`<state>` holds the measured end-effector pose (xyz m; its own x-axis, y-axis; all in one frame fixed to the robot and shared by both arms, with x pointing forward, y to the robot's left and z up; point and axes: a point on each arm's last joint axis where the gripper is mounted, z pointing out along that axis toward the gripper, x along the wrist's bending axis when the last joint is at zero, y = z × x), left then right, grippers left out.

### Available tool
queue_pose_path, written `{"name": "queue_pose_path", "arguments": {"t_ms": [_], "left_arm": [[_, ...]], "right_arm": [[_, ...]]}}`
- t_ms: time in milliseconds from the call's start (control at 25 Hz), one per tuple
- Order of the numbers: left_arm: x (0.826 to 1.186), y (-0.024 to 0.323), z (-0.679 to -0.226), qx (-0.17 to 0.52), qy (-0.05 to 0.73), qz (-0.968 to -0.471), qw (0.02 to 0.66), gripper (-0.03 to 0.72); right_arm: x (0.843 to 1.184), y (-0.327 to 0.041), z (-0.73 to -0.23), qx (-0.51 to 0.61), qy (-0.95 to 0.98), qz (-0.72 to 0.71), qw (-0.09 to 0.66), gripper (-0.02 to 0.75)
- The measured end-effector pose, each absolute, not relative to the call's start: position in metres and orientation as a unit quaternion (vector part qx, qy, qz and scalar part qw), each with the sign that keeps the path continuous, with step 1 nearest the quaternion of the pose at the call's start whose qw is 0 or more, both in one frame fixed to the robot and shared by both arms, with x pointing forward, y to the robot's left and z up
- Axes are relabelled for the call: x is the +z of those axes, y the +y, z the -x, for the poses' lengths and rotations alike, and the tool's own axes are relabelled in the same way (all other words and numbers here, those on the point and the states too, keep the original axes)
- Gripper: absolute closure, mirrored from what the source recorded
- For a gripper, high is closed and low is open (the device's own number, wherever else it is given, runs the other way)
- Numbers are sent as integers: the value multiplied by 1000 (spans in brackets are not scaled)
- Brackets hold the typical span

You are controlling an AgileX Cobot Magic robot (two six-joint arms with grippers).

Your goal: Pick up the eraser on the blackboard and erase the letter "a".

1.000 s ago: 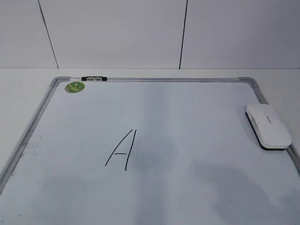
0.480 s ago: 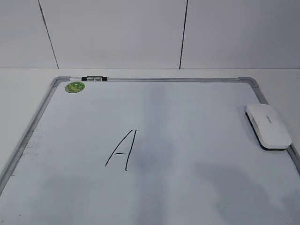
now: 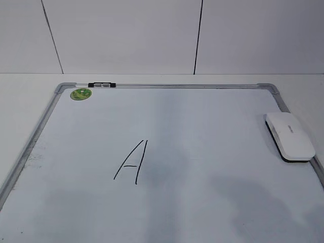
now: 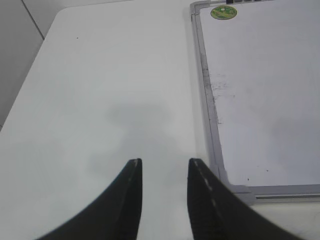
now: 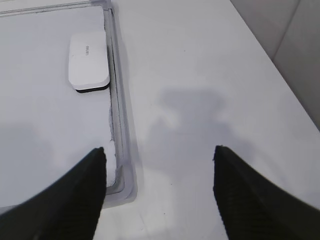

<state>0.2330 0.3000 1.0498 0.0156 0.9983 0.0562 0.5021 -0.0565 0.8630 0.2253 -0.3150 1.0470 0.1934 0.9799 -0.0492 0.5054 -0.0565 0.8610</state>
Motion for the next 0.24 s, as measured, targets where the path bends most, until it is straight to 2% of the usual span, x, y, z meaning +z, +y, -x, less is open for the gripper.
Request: {"name": "queue_pose_path", "arguments": {"t_ms": [240], "left_arm": [[1050, 300, -233, 367, 598, -627, 338, 453]], "right_arm": [[1047, -315, -225, 299, 560, -663, 397, 197]]}}
